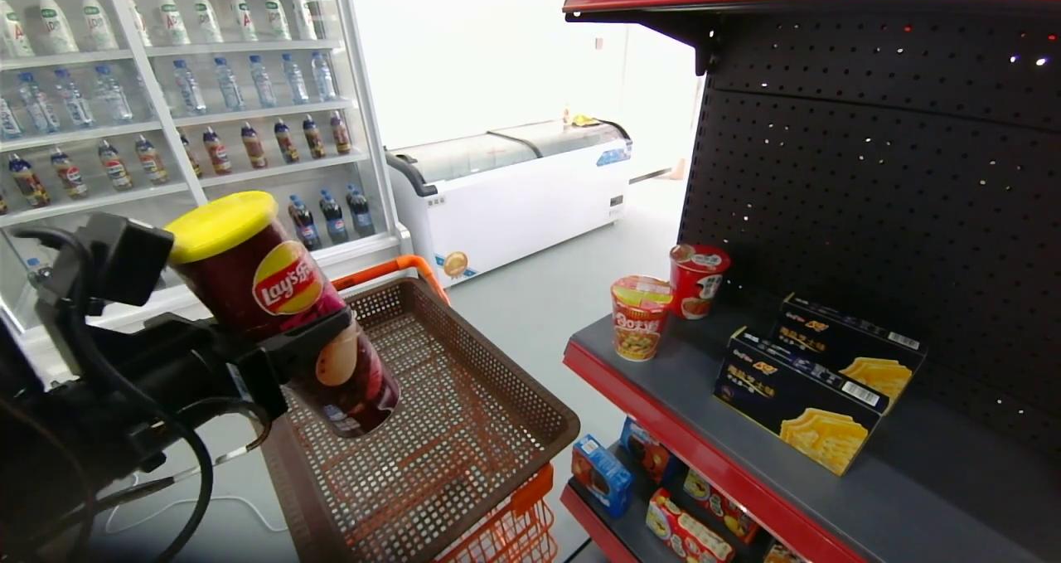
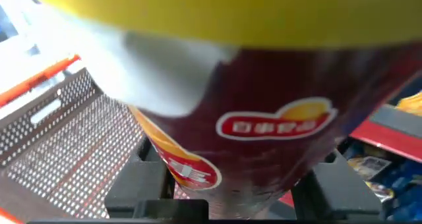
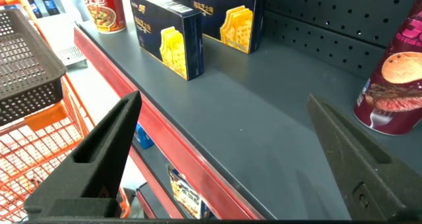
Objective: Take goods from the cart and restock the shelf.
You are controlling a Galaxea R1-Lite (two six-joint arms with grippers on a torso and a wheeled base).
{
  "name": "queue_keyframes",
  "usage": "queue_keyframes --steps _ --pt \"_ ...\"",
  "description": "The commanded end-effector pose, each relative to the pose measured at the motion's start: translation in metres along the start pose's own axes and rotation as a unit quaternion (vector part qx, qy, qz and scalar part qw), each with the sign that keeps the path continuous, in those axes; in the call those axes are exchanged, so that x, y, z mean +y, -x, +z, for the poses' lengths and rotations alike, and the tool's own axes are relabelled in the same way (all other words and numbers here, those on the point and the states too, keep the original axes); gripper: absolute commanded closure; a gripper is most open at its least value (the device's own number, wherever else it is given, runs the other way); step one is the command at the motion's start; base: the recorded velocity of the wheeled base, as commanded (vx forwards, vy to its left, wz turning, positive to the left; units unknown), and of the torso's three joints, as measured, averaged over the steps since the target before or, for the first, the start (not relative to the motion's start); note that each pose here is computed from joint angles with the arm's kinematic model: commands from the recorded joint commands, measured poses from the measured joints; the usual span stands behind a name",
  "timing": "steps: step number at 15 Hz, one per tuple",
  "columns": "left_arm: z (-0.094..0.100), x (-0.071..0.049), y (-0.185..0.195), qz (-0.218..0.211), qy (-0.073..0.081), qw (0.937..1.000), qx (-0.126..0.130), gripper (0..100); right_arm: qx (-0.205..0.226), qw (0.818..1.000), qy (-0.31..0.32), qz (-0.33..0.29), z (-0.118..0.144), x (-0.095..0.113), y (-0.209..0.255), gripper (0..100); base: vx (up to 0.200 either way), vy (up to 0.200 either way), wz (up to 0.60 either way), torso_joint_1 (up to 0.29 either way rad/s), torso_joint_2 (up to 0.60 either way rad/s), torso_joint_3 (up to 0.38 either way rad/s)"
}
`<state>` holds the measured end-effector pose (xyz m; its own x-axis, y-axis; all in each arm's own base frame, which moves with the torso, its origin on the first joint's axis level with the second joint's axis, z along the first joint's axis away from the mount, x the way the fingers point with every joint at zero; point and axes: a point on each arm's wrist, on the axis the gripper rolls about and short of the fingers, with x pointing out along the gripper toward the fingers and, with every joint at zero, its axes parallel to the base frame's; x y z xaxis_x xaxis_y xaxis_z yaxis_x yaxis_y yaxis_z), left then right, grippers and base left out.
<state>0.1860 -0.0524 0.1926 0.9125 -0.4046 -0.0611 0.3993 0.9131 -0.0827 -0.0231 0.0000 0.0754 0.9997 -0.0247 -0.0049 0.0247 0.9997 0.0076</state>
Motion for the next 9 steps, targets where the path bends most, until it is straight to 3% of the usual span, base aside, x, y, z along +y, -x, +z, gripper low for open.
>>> queue_keyframes --steps 1,3,6,9 --pt "-0.003 -0.004 0.033 0.012 -0.016 0.9995 -0.023 100 0.001 1.000 0.000 0.000 0.000 0.000 0.000 0 0.000 0.000 0.00 0.000 0.00 0.000" --pt "-0.010 0.001 0.048 0.043 -0.020 0.9988 -0.010 100 0.001 1.000 0.000 0.000 0.000 0.000 0.000 0 0.000 0.000 0.00 0.000 0.00 0.000" --pt "-0.017 -0.005 0.074 0.041 -0.017 0.9987 0.026 100 0.001 1.000 0.000 0.000 0.000 0.000 0.000 0 0.000 0.000 0.00 0.000 0.00 0.000" --pt "-0.014 -0.004 0.080 0.050 -0.019 0.9985 0.013 100 0.001 1.000 0.000 0.000 0.000 0.000 0.000 0 0.000 0.000 0.00 0.000 0.00 0.000"
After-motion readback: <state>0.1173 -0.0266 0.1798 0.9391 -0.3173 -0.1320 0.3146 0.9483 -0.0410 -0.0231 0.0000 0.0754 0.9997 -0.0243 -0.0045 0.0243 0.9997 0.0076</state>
